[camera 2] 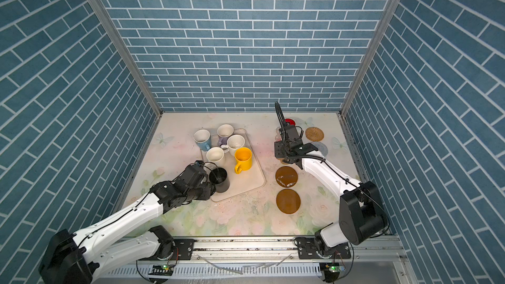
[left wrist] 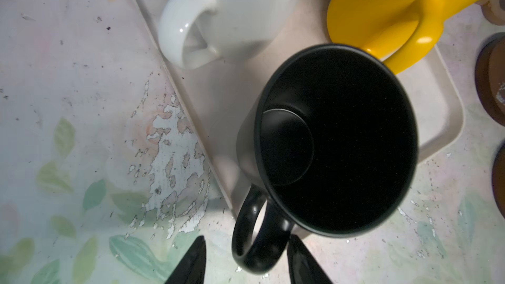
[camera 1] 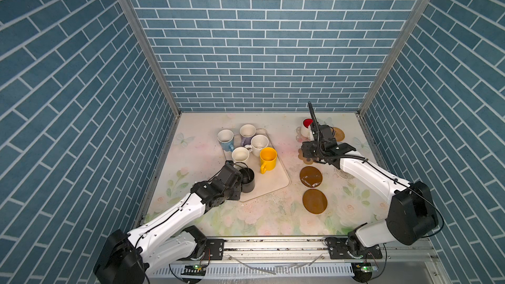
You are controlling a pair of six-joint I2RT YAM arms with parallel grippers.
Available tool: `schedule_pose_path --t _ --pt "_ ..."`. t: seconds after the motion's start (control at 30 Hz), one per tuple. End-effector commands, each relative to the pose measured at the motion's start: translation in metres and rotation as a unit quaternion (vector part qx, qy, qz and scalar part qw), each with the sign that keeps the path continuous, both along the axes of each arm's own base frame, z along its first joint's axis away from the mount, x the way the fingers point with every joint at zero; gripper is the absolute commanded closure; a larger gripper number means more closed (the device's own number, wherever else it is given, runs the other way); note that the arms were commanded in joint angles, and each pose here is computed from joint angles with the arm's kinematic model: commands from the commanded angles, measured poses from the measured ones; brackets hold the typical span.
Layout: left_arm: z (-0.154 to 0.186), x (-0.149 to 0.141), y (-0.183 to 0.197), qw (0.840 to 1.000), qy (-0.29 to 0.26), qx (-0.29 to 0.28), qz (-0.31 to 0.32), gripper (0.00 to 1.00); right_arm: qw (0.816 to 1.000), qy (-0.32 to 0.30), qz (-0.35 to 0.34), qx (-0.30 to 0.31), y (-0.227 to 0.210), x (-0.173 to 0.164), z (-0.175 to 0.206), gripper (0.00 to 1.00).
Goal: Place cups on coasters
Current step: Pick up the cup from the tray.
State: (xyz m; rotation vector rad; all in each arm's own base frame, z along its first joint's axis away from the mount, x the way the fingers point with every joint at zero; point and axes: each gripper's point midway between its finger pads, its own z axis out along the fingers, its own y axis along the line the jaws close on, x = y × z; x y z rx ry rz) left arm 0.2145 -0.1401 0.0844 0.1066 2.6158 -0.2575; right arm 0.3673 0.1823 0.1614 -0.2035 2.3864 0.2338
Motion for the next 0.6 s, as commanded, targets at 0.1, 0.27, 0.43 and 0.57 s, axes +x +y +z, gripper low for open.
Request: schedule_pose_path --t 0.1,0.27,0.43,0.57 --pt "-0.009 0.003 -0.009 1.000 0.003 -0.006 -0.009 0.54 1.000 0.008 -0.003 -0.002 0.001 0.000 -0.013 0.45" --pt "-0.014 0.006 -0.012 1.000 0.007 -0.002 -0.013 0.57 1.000 0.010 -0.004 -0.005 0.000 0.001 -0.016 0.45" --pt "-0.020 0.008 -0.015 1.000 0.012 -0.004 -0.013 0.62 1.000 0.012 -0.006 -0.010 -0.001 0.001 -0.019 0.46" --pt "-0.020 0.010 -0.016 1.000 0.010 -0.003 -0.013 0.67 1.000 0.010 -0.006 -0.008 -0.001 0.001 -0.017 0.46"
